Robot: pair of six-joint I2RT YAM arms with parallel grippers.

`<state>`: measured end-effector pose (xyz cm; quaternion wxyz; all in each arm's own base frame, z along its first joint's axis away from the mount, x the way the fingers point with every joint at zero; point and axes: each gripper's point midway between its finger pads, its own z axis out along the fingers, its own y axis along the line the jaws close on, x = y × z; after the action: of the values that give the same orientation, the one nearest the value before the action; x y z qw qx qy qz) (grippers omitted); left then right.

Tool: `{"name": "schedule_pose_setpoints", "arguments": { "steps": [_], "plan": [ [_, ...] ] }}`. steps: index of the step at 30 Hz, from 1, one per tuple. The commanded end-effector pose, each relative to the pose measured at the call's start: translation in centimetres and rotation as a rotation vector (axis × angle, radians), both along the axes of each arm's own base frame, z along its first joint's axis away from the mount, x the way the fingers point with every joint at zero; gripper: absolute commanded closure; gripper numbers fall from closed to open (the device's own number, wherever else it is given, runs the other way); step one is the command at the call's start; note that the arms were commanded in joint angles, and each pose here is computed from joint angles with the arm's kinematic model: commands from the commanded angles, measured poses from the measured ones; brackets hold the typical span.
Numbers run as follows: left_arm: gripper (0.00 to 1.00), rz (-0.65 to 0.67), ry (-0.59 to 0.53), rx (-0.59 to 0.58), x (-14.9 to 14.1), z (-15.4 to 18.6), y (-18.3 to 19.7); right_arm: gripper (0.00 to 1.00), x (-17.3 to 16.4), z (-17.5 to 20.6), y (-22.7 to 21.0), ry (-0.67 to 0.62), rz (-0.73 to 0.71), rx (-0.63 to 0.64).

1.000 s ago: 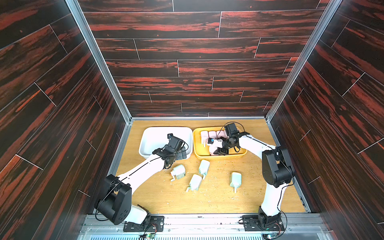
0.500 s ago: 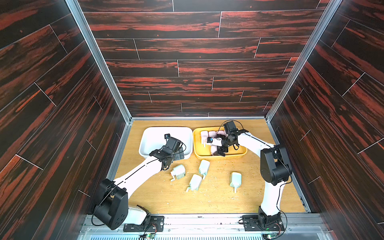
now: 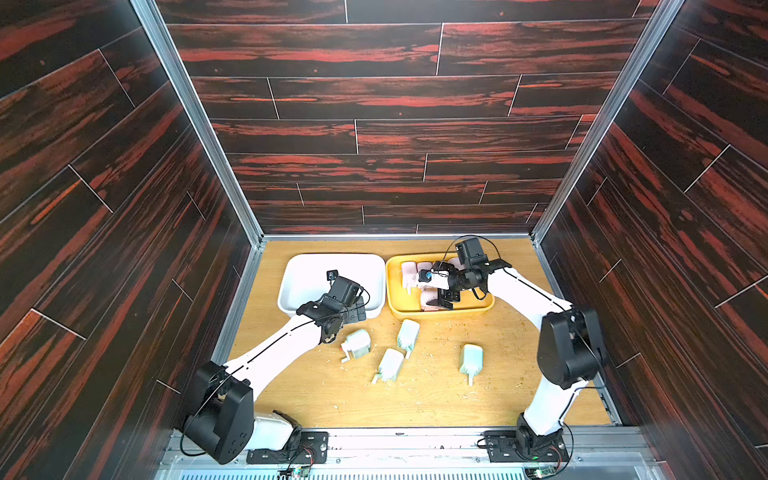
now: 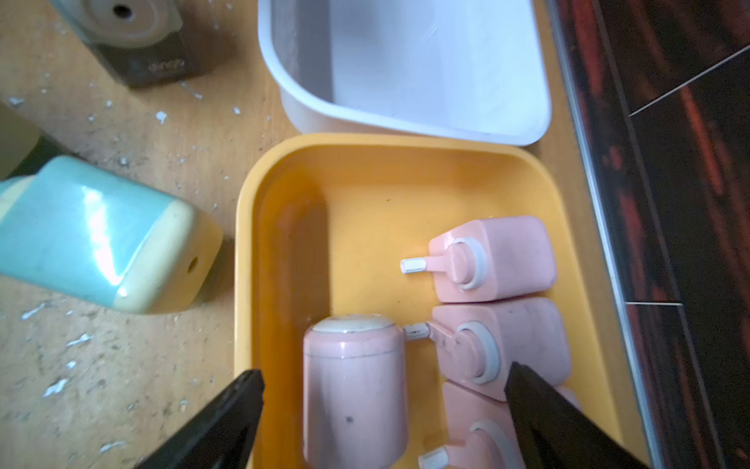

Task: Place the pencil sharpeners by color into the storage box
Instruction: Place the pencil sharpener in the storage box, then pick up the pencil sharpener from the center of the board.

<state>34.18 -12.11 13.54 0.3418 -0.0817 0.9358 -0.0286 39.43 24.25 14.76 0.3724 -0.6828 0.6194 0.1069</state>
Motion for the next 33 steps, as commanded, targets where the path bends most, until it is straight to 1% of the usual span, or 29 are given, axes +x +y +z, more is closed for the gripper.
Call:
{"name": "schedule_pose_setpoints", "arguments": {
  "steps": [1,6,8,9,11,14,16,17,19,22,23,25,28,30,33],
  "plan": [
    [0.0,-0.006,-0.013,0.01,-0.5,0.6,0.5,0.02,0.9,3.9,0.7,-0.119,-0.081,0.139],
    [0.0,-0.035,-0.014,0.001,-0.8,0.7,0.3,0.02,1.7,10.8,-0.8,-0.339,-0.284,0.383],
    [0.0,-0.058,-0.013,-0.005,-0.9,0.8,0.0,0.02,1.8,14.1,-2.3,-0.405,-0.41,0.518],
    [0.0,-0.066,-0.015,-0.004,-0.9,0.8,-0.1,0.02,1.8,15.5,-3.0,-0.424,-0.468,0.582],
    [0.0,-0.089,-0.014,-0.02,-1.0,0.9,-0.5,0.02,1.9,18.2,-5.6,-0.455,-0.637,0.734],
    [0.0,-0.126,-0.009,-0.045,-1.1,0.9,-1.4,0.02,1.4,20.3,-8.8,-0.449,-0.831,0.913],
    [0.0,-0.147,-0.01,-0.054,-1.2,1.1,-1.9,0.02,0.9,20.6,-10.8,-0.44,-0.94,0.988],
    [0.0,-0.155,-0.012,-0.057,-1.2,1.2,-2.1,0.02,0.5,20.7,-11.7,-0.445,-0.98,1.014],
    [0.0,-0.171,-0.02,-0.059,-1.3,1.4,-2.5,0.02,-0.8,20.9,-14.1,-0.473,-1.074,1.109],
    [0.0,-0.201,-0.037,-0.07,-1.5,1.8,-3.1,0.02,-2.8,20.7,-16.6,-0.487,-1.157,1.241],
    [0.0,-0.207,-0.041,-0.073,-1.5,1.8,-3.3,0.02,-3.2,20.5,-16.9,-0.483,-1.167,1.26],
    [0.0,-0.225,-0.043,-0.082,-1.7,1.9,-3.7,0.02,-3.4,19.3,-17.4,-0.435,-1.221,1.261],
    [0.0,-0.264,-0.037,-0.1,-1.9,1.7,-4.6,0.02,-3.0,15.9,-17.5,-0.292,-1.324,1.178],
    [0.0,-0.282,-0.034,-0.103,-2.1,1.5,-5.1,0.02,-3.6,14.3,-17.9,-0.27,-1.35,1.156],
    [0.0,-0.297,-0.03,-0.105,-2.3,1.2,-5.8,0.02,-5.4,12.6,-19.8,-0.28,-1.43,1.195]
  ]
}}
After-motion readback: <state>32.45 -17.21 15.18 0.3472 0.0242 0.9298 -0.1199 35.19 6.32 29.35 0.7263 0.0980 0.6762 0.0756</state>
